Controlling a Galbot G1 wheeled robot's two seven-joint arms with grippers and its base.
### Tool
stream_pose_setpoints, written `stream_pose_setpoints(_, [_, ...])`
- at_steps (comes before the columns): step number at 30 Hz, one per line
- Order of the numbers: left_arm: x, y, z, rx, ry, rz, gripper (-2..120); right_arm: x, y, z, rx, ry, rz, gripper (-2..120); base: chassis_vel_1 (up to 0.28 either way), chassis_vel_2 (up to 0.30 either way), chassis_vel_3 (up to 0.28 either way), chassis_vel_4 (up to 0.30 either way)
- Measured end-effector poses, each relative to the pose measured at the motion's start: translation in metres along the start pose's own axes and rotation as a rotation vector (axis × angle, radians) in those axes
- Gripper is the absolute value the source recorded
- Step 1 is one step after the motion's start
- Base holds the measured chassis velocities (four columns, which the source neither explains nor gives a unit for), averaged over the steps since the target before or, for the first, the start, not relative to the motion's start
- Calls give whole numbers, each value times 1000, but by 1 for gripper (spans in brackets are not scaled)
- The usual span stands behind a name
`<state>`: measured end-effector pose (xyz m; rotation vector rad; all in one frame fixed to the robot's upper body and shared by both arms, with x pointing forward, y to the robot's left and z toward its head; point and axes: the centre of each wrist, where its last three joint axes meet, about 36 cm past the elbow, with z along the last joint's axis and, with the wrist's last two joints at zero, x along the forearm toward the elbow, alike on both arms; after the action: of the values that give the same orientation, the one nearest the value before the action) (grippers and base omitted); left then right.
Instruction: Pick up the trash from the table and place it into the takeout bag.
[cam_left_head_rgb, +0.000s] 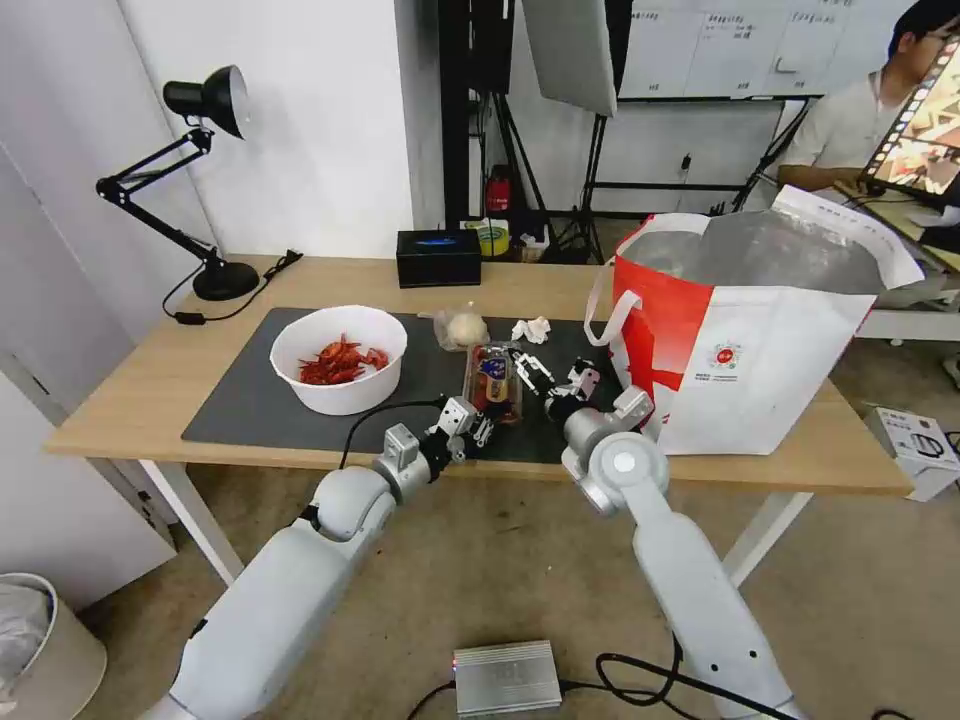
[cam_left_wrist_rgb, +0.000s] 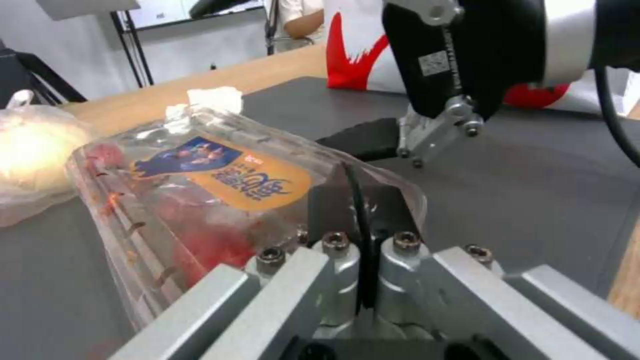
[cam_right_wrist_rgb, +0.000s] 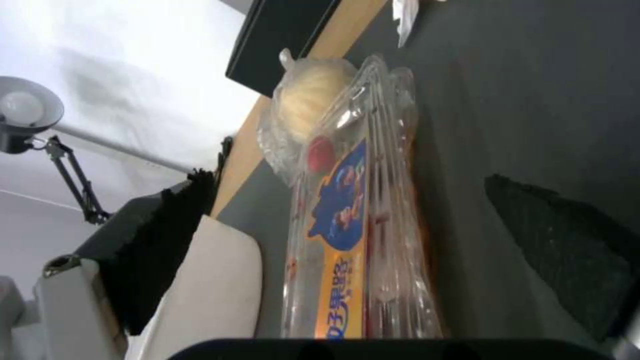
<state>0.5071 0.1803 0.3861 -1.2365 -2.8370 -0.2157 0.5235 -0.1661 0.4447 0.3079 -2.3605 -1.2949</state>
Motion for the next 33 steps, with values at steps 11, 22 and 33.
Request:
stream_pose_setpoints(11, [2,0,0,2,-1,0,0,-8,2,4,-9,29,-1,100,0,0,0,0])
stream_pose_setpoints(22, [0,-4,1,6,-5,7,0,-15,3,9,-14,33,-6,100,0,0,0,0])
stream_pose_setpoints(33, [1,-3,2,4,-12,8,0,-20,5,15,-3,36,-4,98,0,0,0,0])
